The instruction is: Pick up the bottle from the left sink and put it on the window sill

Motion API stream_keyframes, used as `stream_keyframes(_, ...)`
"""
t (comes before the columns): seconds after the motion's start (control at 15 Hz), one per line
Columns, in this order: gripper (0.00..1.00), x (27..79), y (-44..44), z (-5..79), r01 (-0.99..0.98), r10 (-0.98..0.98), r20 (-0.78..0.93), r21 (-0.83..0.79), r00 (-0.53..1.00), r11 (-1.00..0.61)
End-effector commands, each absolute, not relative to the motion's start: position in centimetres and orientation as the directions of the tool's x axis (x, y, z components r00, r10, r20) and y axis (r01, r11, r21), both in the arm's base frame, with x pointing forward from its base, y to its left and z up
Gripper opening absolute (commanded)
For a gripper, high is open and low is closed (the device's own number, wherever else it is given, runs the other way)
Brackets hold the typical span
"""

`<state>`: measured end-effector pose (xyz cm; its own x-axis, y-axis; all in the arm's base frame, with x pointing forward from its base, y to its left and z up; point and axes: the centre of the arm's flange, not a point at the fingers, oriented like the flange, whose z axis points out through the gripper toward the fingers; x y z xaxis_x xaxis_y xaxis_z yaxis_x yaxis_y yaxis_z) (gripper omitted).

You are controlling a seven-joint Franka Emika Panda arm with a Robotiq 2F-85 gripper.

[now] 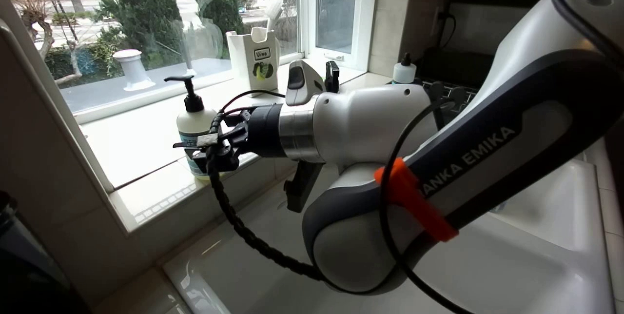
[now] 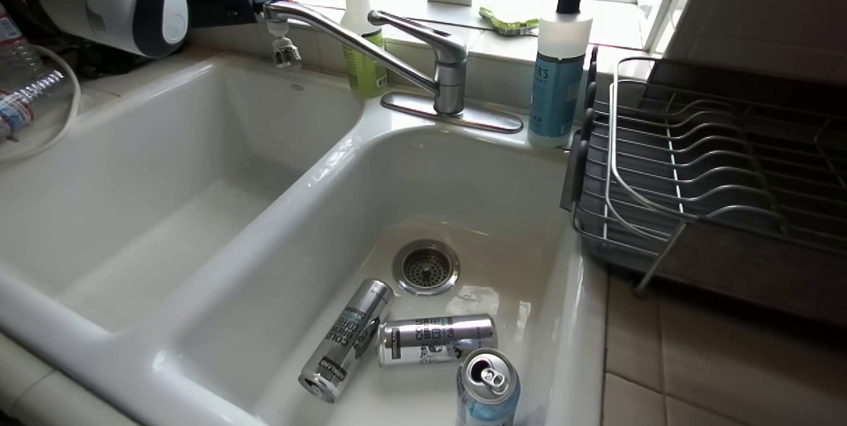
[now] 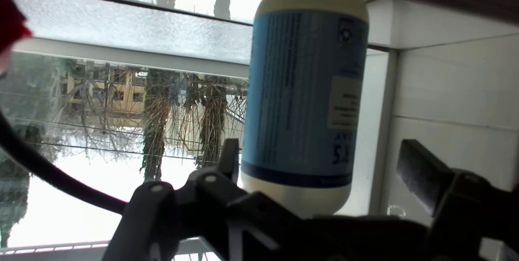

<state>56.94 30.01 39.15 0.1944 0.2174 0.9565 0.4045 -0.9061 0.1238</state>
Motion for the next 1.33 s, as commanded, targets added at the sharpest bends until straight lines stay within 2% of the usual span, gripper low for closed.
stream_keyframes(0.0,1.00,53.4,30.7,40.2,0.406,0.297,0.918,0.174,0.263,-0.897)
stream_keyframes(0.47,1.00,48.2,30.8,42.2,0.411,0.405,0.863,0.265,0.301,-0.872)
stream_keyframes(0.93,1.00,44.2,31.8,44.9,0.446,0.537,0.799,0.390,0.270,-0.805)
stream_keyframes(1.27,1.00,43.1,30.5,46.0,0.441,0.627,0.727,0.482,0.280,-0.757)
